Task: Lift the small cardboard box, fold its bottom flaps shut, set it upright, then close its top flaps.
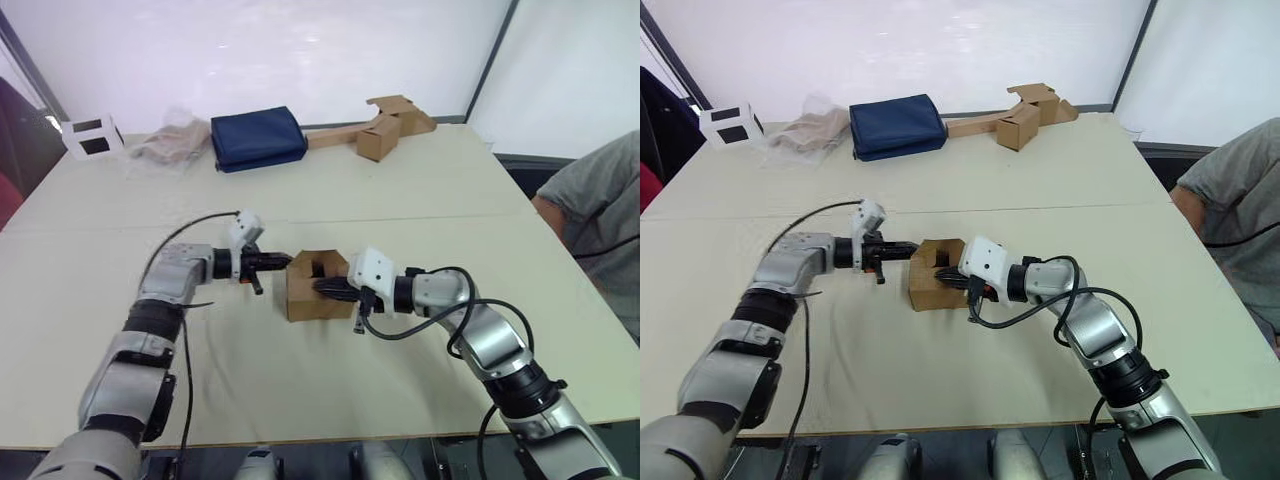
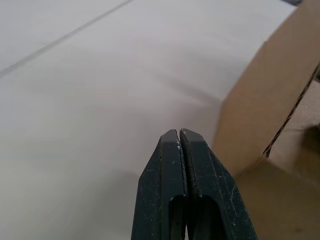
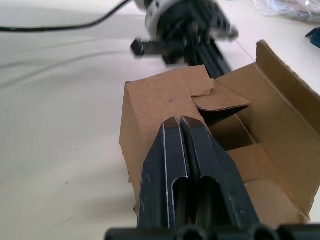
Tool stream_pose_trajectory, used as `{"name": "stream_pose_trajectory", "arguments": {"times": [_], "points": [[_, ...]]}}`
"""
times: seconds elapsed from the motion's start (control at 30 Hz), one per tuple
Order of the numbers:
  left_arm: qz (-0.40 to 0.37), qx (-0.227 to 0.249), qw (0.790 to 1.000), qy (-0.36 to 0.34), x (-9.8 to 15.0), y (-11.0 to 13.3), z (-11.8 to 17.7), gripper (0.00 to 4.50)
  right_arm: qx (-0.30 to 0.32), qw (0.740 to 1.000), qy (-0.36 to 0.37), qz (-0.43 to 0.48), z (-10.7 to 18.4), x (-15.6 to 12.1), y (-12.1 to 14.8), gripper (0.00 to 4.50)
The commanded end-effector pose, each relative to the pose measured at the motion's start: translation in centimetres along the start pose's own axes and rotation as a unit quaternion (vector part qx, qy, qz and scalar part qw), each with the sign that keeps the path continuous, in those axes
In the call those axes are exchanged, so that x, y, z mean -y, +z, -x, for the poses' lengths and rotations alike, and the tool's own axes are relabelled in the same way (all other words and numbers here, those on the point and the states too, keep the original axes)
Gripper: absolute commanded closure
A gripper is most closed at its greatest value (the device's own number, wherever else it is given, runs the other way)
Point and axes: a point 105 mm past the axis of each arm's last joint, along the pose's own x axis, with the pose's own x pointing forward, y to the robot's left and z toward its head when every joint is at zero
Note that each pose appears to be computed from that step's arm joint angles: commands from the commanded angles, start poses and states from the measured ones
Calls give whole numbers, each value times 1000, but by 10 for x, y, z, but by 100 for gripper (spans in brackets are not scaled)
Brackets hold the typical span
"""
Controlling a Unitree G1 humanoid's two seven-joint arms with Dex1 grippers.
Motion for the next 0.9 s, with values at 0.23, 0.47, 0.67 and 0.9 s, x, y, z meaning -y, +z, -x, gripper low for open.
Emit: {"name": "stream_pose_trajectory", "arguments": {"times": [0.23,0.47,0.67,0.9], "points": [[30,20,991,-128,89,29,40,447,31,999,-4,-3,0,6,14,450],[42,19,993,-108,90,12,18,447,36,999,13,-2,-4,3,16,450],[46,29,995,-89,81,8,9,447,35,999,17,1,-4,2,16,450],[44,17,994,-96,80,-1,6,447,67,997,-10,-42,5,12,27,450]]}}
